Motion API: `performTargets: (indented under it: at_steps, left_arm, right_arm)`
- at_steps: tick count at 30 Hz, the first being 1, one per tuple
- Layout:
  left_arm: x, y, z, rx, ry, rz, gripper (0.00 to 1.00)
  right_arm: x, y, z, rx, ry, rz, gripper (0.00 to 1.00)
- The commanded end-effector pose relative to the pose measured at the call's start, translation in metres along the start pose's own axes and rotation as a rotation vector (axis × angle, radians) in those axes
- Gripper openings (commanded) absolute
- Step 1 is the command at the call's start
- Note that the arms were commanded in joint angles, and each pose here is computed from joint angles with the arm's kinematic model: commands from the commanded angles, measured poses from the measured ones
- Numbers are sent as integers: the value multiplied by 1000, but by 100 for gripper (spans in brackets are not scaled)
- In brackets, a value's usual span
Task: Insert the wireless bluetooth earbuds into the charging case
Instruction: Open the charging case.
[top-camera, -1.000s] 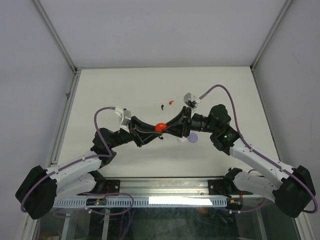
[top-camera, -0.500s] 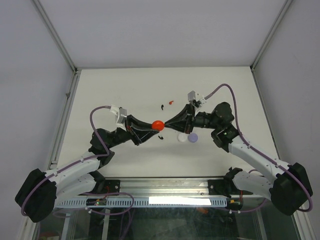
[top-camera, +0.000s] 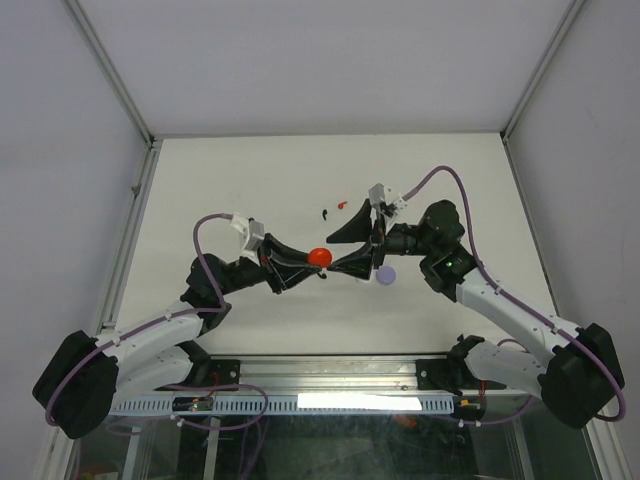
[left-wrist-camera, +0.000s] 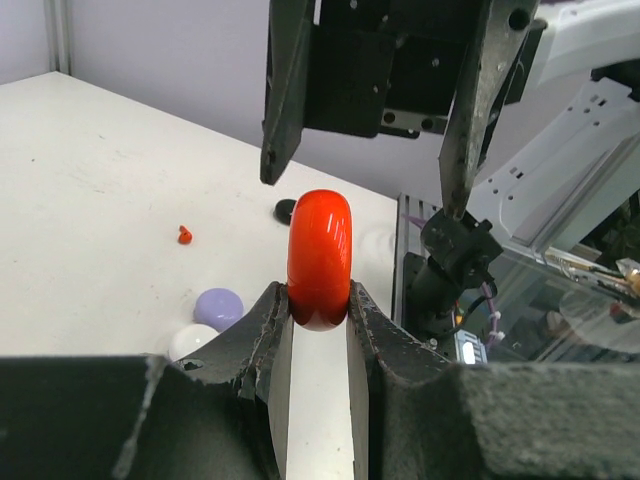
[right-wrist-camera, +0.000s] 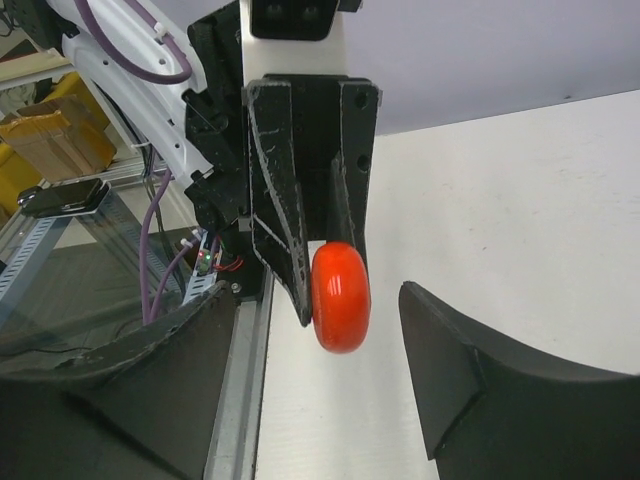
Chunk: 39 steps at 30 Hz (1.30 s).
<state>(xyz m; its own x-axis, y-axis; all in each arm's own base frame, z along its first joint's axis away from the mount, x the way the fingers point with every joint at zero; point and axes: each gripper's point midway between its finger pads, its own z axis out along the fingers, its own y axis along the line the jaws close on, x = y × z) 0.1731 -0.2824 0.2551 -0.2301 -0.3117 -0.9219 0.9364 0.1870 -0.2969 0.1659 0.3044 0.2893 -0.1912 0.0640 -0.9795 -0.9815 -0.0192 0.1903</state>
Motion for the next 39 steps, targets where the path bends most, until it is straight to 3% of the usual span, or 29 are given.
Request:
performTargets:
  at_steps: [1, 10, 12, 19, 39]
  left_arm:
    - [-10, -13, 6, 92, -4, 108, 0]
    - [-13, -20, 6, 136, -6, 147, 0]
    - [-13, -20, 6, 135, -6, 149, 0]
    - [-5, -21, 4, 157, 17, 173, 0]
    - [28, -13, -6, 187, 101, 398, 0]
  right_arm:
    - [-18, 1, 5, -13, -11, -48, 69]
    - [-1, -6, 13, -15, 39, 19, 69]
    - [1, -17, 14, 19, 46, -68, 70]
    - [0, -30, 14, 82, 61, -91, 70]
    - [-9, -42, 8, 171, 90, -73, 69]
